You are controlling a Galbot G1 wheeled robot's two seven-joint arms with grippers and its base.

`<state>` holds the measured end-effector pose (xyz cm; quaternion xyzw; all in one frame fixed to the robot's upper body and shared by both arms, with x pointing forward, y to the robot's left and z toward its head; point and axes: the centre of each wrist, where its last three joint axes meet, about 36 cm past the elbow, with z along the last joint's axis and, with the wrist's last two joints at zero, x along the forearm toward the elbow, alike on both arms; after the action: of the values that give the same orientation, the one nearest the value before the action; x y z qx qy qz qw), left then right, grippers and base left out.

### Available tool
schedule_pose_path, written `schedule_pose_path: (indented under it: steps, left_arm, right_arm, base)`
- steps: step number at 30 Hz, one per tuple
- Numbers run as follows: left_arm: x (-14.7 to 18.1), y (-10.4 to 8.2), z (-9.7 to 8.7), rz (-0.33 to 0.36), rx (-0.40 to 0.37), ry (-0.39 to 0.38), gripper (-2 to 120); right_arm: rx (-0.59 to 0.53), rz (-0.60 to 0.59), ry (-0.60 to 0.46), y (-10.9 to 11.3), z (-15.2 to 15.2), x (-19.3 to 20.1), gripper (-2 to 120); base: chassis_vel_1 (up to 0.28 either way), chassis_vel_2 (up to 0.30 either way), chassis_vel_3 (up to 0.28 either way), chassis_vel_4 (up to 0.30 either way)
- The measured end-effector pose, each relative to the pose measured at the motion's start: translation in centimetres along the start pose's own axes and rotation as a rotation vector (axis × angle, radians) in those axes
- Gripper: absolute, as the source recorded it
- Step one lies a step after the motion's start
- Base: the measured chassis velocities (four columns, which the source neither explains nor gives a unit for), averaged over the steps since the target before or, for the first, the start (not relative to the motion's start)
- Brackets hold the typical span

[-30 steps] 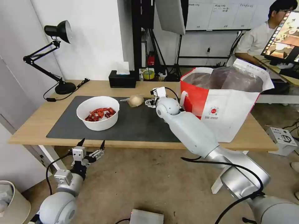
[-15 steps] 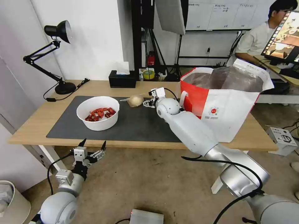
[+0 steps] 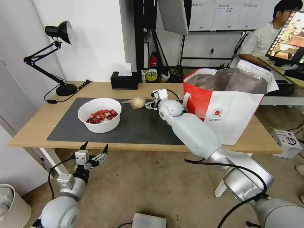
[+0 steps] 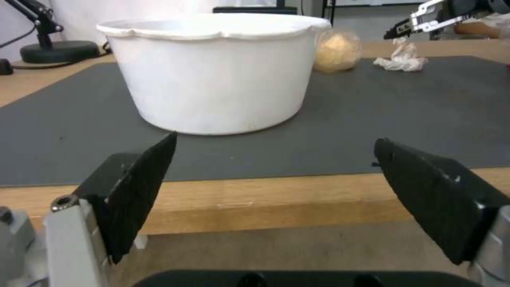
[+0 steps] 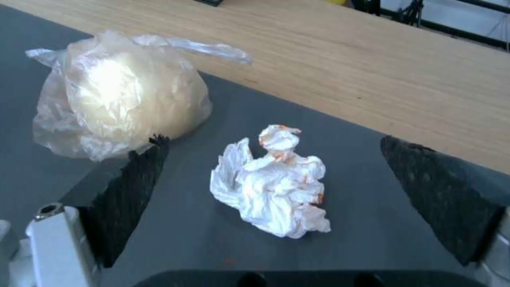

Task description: Pick up the trash from the table and place it into the takeout bag.

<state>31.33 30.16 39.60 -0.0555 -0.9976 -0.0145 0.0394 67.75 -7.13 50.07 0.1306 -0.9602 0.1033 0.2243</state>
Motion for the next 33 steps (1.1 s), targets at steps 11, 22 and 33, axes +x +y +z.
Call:
schedule_pose_path:
  steps: [11, 22, 33]
  left_arm:
    - [0.1, 0.0, -0.1, 0.0, -0.002, -0.002, 100]
    - [0.1, -0.1, 0.0, -0.001, -0.003, -0.001, 100]
    - [0.1, -0.2, 0.0, 0.002, -0.003, 0.001, 100]
  right_arm:
    - [-0.004, -0.012, 0.019, -0.3, 0.1, -0.5, 100]
    - [-0.004, -0.017, 0.033, -0.8, 0.1, -1.0, 100]
    - [-0.005, -0.017, 0.042, -1.2, 0.0, -1.4, 100]
  base:
    - [0.0, 0.0, 0.0, 0.0]
    - [0.0, 0.0, 0.0, 0.0]
    - [0.0, 0.0, 0.0, 0.0]
